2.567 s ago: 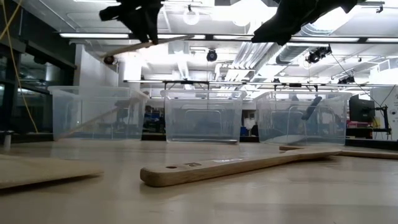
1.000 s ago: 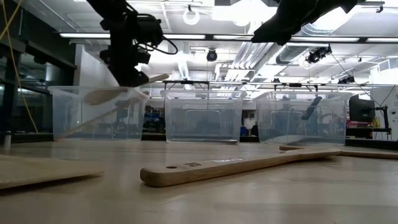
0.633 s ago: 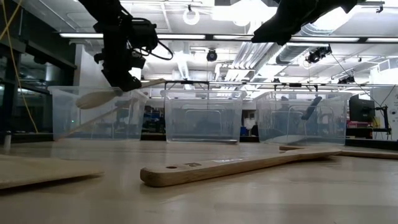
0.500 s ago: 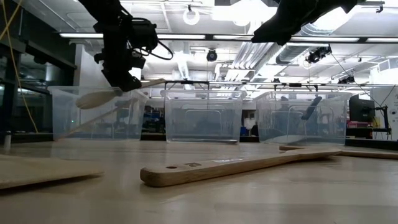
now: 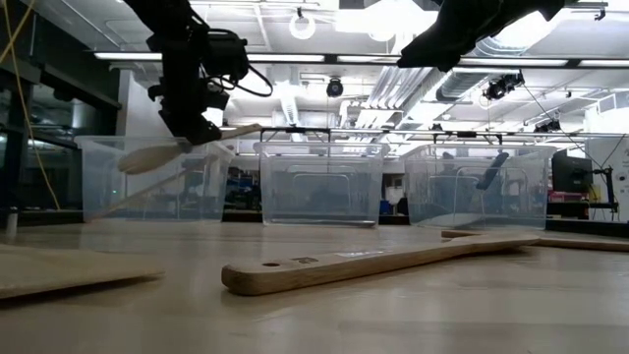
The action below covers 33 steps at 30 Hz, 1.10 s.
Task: Pick & Place Kitchen Items
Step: Put the brown wooden spoon into the left transparent bin
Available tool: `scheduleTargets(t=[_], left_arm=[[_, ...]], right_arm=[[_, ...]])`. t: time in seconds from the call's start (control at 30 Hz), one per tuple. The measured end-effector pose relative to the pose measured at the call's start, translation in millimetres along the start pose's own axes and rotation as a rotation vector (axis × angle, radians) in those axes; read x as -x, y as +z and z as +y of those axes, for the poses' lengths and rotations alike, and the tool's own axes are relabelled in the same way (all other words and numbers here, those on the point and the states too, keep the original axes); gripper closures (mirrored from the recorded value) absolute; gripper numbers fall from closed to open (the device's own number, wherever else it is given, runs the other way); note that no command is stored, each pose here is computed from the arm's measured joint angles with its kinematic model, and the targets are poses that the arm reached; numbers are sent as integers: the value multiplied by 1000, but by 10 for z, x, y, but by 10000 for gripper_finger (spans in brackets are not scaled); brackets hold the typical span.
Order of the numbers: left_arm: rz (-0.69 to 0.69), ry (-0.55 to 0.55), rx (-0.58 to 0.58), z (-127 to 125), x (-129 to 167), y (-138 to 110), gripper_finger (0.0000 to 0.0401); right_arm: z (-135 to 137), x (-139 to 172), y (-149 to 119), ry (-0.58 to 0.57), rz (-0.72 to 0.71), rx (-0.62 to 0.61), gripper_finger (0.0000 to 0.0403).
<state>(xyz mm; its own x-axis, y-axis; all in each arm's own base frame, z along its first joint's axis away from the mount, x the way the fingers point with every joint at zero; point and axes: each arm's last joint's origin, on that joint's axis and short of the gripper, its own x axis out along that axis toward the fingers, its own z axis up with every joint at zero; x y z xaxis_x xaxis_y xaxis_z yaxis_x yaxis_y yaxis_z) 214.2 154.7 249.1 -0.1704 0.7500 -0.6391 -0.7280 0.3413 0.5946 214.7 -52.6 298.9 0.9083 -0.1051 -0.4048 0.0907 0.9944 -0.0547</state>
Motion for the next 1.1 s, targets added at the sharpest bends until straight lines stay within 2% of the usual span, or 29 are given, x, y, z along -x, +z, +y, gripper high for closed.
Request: scheduleTargets(t=[0.23,0.87,1.1], left_arm=[[40,8,-35,22,-10,-43,303],[84,-12,-28,68,-50,-68,301],[139,-91,-67,52,-45,-117,301]], right_arm=[[1,0,0,0,0,0,219],[1,-1,-1,0,1,0,219],[1,-1,0,0,0,0,219]])
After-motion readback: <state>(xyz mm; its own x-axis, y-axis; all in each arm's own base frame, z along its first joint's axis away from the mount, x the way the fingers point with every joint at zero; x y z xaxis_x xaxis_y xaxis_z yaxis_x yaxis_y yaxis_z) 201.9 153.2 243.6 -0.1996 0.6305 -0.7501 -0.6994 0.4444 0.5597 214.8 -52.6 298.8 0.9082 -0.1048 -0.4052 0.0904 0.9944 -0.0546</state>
